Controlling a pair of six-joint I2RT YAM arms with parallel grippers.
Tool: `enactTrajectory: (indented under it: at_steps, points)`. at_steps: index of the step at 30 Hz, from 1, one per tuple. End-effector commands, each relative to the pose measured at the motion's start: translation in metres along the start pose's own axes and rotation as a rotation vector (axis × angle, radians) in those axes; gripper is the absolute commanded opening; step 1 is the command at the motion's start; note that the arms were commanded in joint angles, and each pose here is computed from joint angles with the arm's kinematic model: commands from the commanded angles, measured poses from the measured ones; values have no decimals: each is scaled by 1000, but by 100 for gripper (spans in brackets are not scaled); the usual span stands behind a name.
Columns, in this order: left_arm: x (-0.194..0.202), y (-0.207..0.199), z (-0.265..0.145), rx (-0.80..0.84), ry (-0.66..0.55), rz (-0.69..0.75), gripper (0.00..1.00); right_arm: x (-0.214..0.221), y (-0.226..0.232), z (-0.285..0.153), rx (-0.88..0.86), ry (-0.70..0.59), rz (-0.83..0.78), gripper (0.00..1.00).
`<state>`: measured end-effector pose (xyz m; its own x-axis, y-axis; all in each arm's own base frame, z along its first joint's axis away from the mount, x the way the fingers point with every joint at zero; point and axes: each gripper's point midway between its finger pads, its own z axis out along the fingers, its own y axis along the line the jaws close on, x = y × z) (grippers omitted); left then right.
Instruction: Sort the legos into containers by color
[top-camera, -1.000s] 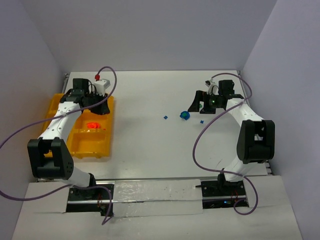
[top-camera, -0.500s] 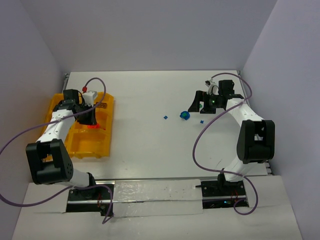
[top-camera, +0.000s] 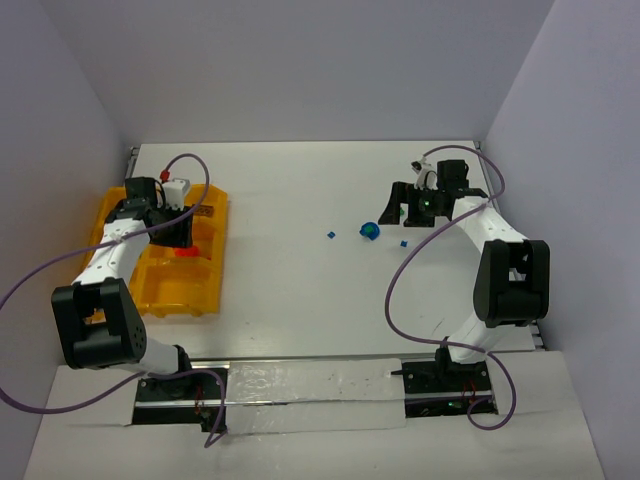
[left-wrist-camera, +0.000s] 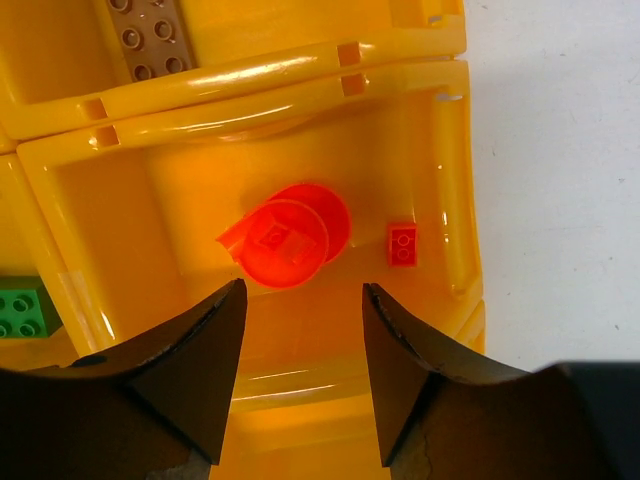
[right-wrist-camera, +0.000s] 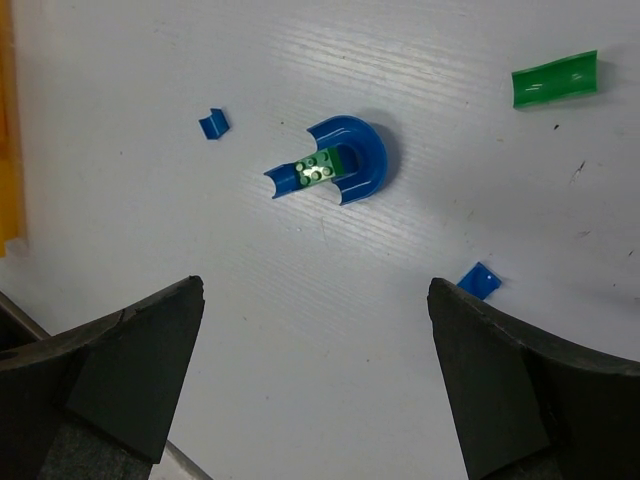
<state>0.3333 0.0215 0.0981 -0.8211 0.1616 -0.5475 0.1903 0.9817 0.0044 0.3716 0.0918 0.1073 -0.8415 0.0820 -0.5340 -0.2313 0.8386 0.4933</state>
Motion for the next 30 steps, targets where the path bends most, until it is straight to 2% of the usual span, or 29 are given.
enactTrajectory:
  at_steps: [1, 7, 13, 18, 24, 26, 30]
  points:
    - [-41, 1, -22, 9, -131, 40, 59, -24, -3, -15, 80, -76, -75, 100]
    - [-93, -18, -63, 107, -323, 142, 61, -46, -20, -32, 204, -99, -169, 100]
    - [-140, -22, -89, 138, -445, 191, 62, -71, -43, -34, 301, -59, -218, 98]
    - [-164, -28, -103, 138, -546, 206, 64, -75, -67, -14, 361, 21, -141, 98]
    - [-166, -50, -86, 98, -558, 250, 64, -51, -78, 1, 408, 77, -44, 98]
    - [-168, -69, -78, 105, -552, 278, 64, -45, -79, 3, 413, 93, -11, 97]
    - [-171, -80, -65, 100, -533, 247, 65, -58, -75, 2, 420, 43, 60, 98]
